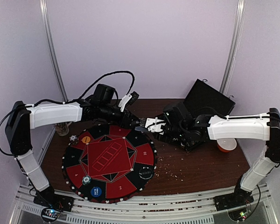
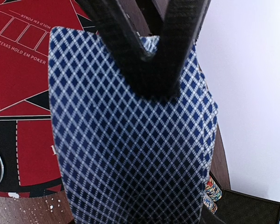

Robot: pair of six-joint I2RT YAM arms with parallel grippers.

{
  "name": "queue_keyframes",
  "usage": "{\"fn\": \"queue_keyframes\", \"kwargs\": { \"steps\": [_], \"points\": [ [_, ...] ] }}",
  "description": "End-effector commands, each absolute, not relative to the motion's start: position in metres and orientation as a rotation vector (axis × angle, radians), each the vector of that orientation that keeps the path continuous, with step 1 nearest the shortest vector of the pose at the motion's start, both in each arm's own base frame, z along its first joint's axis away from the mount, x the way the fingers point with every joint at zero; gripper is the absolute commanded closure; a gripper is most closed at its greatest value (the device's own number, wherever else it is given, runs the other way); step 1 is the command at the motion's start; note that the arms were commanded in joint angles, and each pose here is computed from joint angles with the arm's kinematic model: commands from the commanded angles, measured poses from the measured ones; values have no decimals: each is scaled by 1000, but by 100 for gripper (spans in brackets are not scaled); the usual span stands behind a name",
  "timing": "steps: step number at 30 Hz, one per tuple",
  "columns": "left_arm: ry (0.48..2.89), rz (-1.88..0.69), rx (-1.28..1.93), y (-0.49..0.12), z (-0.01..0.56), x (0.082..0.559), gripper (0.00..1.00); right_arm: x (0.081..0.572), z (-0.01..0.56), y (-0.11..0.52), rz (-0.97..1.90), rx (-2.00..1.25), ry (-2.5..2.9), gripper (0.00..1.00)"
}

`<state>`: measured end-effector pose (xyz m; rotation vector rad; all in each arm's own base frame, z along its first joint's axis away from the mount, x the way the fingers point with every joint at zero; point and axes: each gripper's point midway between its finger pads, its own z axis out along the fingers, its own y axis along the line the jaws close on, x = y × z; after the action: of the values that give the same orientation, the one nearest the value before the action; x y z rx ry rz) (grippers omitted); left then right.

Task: Distribute texas hold em gaming equipment
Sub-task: Pick up the poker card from the face-down deck piles.

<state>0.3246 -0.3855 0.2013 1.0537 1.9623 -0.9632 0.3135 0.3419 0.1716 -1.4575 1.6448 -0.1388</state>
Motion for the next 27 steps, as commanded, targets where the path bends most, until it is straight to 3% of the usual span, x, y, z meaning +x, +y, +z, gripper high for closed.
{"fn": "queue_keyframes", "kwargs": {
  "steps": [1, 12, 17, 19, 22, 23, 27],
  "points": [
    [1837, -1039, 1096, -387, 228, 313, 39, 322, 194, 348, -123, -1397, 1617, 51],
    [1814, -1088, 1002, -372, 254, 325, 19, 325, 192, 345, -98, -1386, 1641, 51],
    [1831, -1082, 994, -366, 255, 323, 16, 326, 190, 345, -94, -1389, 1648, 51],
    [1860, -1085, 983, -364, 250, 322, 22, 327, 189, 345, -97, -1390, 1650, 52],
    [1911, -1102, 959, -365, 239, 324, 53, 328, 186, 345, -104, -1397, 1654, 52],
    [1926, -1115, 955, -366, 234, 324, 57, 328, 186, 345, -106, -1398, 1653, 52],
    [1933, -1152, 969, -372, 229, 320, 55, 328, 185, 345, -108, -1402, 1651, 52]
  ]
}}
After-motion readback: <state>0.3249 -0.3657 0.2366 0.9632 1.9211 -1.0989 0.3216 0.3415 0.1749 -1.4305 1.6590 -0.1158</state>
